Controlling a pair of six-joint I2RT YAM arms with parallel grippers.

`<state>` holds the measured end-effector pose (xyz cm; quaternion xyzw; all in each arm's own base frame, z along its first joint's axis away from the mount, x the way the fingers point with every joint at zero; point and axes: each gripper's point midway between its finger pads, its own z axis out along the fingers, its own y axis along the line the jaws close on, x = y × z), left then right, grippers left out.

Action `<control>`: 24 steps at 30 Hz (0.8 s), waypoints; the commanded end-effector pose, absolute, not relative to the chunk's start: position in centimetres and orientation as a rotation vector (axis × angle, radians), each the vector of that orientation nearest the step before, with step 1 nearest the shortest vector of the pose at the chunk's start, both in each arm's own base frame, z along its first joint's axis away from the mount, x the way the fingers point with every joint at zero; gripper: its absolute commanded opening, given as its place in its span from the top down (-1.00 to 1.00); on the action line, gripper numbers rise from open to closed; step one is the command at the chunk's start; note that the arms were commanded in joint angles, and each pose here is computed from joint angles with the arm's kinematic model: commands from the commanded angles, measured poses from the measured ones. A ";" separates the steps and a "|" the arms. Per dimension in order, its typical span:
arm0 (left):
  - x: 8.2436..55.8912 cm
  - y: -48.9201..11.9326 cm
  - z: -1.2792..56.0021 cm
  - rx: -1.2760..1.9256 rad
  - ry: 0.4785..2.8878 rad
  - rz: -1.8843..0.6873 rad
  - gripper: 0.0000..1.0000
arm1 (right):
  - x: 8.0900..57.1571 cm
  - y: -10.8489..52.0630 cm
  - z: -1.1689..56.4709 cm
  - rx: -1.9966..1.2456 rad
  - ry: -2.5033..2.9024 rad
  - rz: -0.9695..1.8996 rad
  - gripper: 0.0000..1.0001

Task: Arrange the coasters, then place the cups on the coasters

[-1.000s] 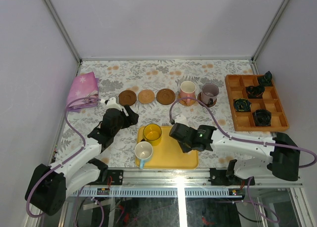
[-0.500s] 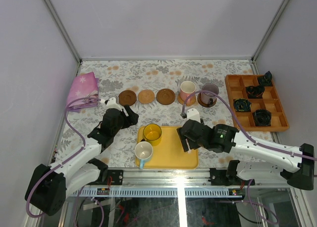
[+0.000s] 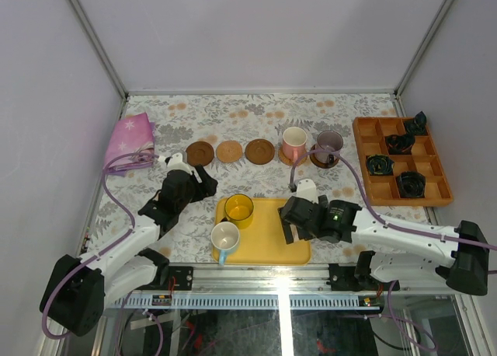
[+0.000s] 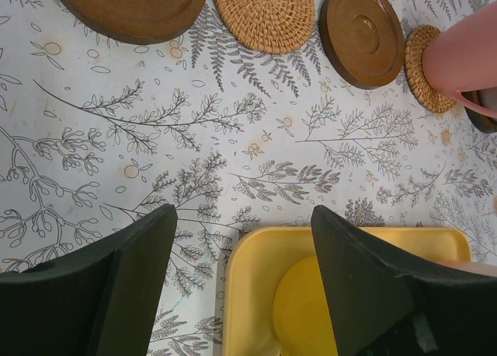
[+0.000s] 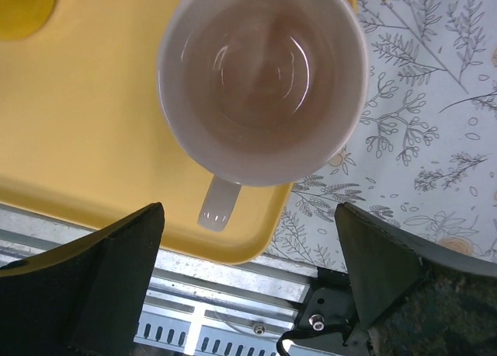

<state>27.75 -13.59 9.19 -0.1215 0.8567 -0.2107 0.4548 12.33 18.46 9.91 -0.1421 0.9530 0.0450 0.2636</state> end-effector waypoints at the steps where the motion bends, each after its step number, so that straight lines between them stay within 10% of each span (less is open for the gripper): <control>1: 28.1 -14.0 9.9 -0.296 2.084 -0.541 -0.41 | 12.7 20.5 8.7 -0.329 2.572 0.198 -0.98; 10: 27.9 -13.4 9.8 -0.301 2.076 -0.513 -0.41 | 14.4 21.8 7.5 -0.263 2.509 0.191 -1.00; 24: 28.0 -13.4 9.6 -0.309 2.076 -0.512 -0.41 | 15.2 21.2 6.3 -0.241 2.514 0.055 -0.31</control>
